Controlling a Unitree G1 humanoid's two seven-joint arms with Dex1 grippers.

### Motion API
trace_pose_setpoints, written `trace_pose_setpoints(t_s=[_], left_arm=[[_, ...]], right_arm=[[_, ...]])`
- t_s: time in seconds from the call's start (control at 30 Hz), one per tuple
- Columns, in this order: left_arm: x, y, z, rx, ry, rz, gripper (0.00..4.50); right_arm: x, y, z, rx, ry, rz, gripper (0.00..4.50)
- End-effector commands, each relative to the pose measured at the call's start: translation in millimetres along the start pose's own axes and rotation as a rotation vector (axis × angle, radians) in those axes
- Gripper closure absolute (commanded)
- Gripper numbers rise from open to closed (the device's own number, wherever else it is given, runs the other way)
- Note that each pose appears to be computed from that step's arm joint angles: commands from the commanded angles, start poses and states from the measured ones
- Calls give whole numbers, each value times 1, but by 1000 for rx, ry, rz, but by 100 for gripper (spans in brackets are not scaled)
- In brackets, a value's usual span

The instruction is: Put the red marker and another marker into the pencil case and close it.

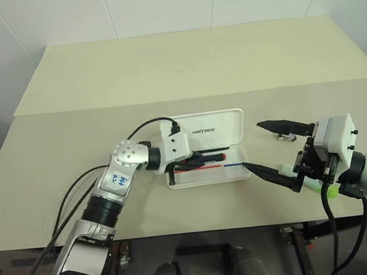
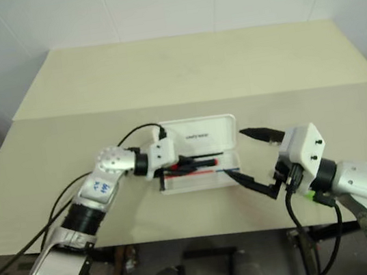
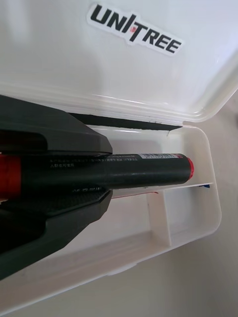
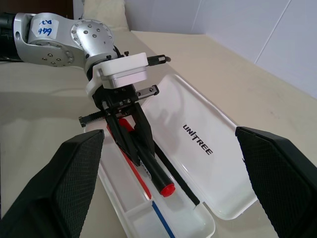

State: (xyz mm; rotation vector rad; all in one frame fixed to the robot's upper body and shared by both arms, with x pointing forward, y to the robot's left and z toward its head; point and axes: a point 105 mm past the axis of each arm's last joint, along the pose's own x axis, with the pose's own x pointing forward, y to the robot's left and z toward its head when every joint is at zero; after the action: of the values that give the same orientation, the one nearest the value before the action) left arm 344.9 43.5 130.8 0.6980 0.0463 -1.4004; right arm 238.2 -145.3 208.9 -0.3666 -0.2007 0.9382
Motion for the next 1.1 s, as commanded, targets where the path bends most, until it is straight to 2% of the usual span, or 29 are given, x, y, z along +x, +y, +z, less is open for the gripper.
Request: trace_pose_setpoints(t_s=[0.03,0.23,0.5,0.57,0.67,0.73,0.93,1.1], left_arm=[[0,7,9,43,-16,21,315],[1,8,14,60,-26,33,117],[-7,2,30,46,-75,17,117],[-11,-2,36,16,-100,1,82],[-18,-7,43,-5,-124,-7,2],[-22,-9,47,-15,-132,-8,2],[-57,-14,51,-24,-136,4,2],[-86,-32,55,-57,-167,-67,2]], right_arm=[[-2,1,14,-48,-27,-8,0],[-2,1,14,-45,-28,-7,0],[1,-1,13,-32,-36,2,0],[2,-1,11,-23,-36,5,0],[0,-5,8,14,-42,-9,0],[-4,-9,4,39,-33,-21,0],[-39,-24,-28,105,121,-93,0],[-76,-32,-58,162,265,-138,0]])
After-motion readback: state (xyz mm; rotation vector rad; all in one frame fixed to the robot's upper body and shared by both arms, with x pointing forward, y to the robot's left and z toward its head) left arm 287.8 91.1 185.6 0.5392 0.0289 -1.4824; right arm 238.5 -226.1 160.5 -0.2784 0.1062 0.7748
